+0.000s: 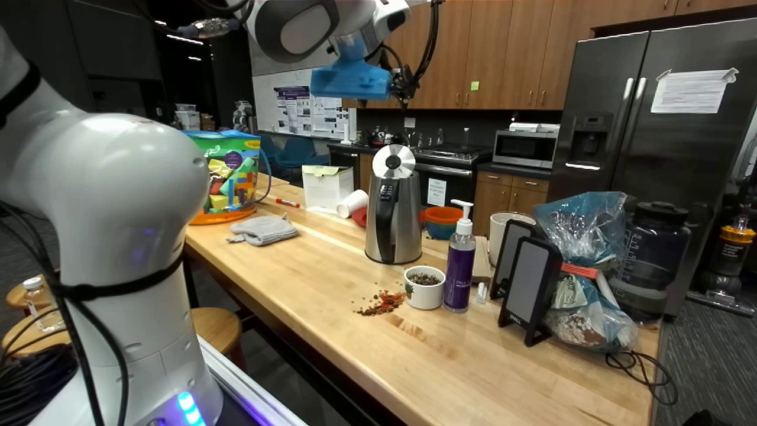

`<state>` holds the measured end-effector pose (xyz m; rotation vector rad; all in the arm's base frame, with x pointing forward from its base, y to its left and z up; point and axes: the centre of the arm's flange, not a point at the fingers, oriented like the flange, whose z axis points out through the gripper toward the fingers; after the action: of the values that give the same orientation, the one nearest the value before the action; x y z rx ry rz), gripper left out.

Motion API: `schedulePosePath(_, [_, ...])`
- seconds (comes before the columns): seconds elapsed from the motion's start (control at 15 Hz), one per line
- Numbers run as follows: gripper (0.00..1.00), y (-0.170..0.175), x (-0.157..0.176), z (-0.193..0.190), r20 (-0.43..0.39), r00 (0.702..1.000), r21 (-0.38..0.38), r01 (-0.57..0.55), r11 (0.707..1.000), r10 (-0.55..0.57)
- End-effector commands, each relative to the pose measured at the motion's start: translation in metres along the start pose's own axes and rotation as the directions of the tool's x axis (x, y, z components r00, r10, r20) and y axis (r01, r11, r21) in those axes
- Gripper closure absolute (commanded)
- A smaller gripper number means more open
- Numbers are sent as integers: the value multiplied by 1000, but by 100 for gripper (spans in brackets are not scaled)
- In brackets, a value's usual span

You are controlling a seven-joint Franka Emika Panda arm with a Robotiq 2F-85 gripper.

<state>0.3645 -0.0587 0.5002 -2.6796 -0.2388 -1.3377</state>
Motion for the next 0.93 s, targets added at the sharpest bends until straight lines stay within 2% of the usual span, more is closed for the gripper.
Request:
schedulePosePath(0.0, [0,-10,-13,21,-2,988,-4,153,988,-153])
schedulePosePath(0.4, [0,-19,-14,54,-10,966,-48,257,965,-258])
schedulePosePath(0.87, [0,4,-27,73,39,970,-83,243,966,-241])
